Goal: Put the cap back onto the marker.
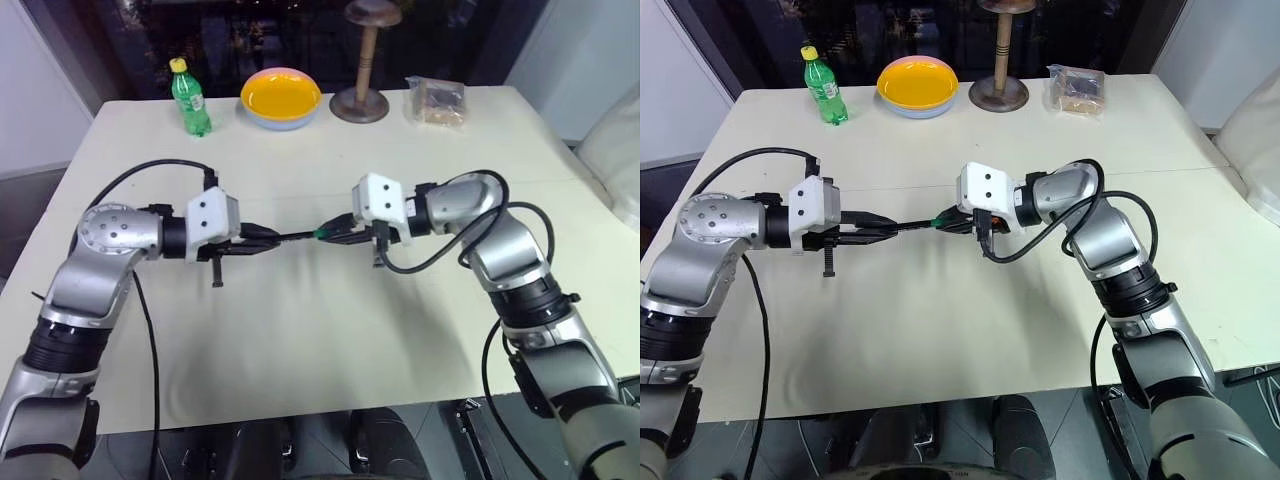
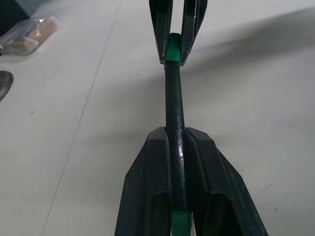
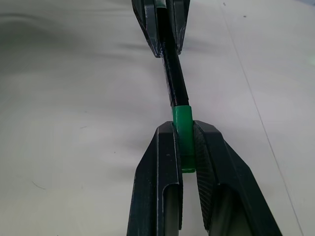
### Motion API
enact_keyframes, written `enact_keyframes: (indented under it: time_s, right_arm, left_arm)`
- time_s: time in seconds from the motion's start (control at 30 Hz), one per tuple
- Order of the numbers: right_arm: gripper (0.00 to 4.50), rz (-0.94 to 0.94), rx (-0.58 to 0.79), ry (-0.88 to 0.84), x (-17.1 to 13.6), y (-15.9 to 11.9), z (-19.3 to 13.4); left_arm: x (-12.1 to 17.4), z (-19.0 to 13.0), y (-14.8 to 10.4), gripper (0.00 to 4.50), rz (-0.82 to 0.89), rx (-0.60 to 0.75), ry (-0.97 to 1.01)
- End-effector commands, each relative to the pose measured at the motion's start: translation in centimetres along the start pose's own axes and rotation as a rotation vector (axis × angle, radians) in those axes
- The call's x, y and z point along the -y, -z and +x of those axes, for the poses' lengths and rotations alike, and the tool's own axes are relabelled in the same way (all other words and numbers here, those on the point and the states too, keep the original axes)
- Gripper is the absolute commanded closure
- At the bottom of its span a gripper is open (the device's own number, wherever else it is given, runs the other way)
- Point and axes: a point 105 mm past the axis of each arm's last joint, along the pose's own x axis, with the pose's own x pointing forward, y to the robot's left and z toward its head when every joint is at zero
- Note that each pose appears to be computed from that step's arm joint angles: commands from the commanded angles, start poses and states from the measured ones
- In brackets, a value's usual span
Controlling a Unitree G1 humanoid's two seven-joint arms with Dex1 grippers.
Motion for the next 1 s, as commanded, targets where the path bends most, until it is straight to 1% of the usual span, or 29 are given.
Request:
enact_keyframes:
  time_s: [0.03, 0.37, 0.63, 0.83, 1.0]
  right_arm:
    - [4.48, -0.048, 0.055, -0.044, -0.3, -2.0, 0.6]
    - [4.48, -0.024, 0.047, -0.106, -1.0, -2.0, 0.5]
    - [4.48, -0.034, 0.078, -0.114, -1.4, -3.3, 1.2]
    - [4.48, -0.047, 0.097, -0.102, -1.5, -4.0, 1.9]
    - [4.48, -0.058, 0.109, -0.105, -1.8, -4.4, 2.3]
  left_arm:
    - [0.0, 0.5, -1.9, 4.5, 0.103, 0.062, 0.019]
    - [-0.4, 0.7, -1.5, 4.5, 0.201, 0.065, -0.01]
    - [-0.4, 0.9, -1.3, 4.5, 0.2, 0.07, -0.024]
    - [-0.7, 1.3, -2.0, 4.5, 0.175, 0.106, -0.033]
    - [-0.6, 1.7, -2.4, 4.5, 0.187, 0.123, -0.013]
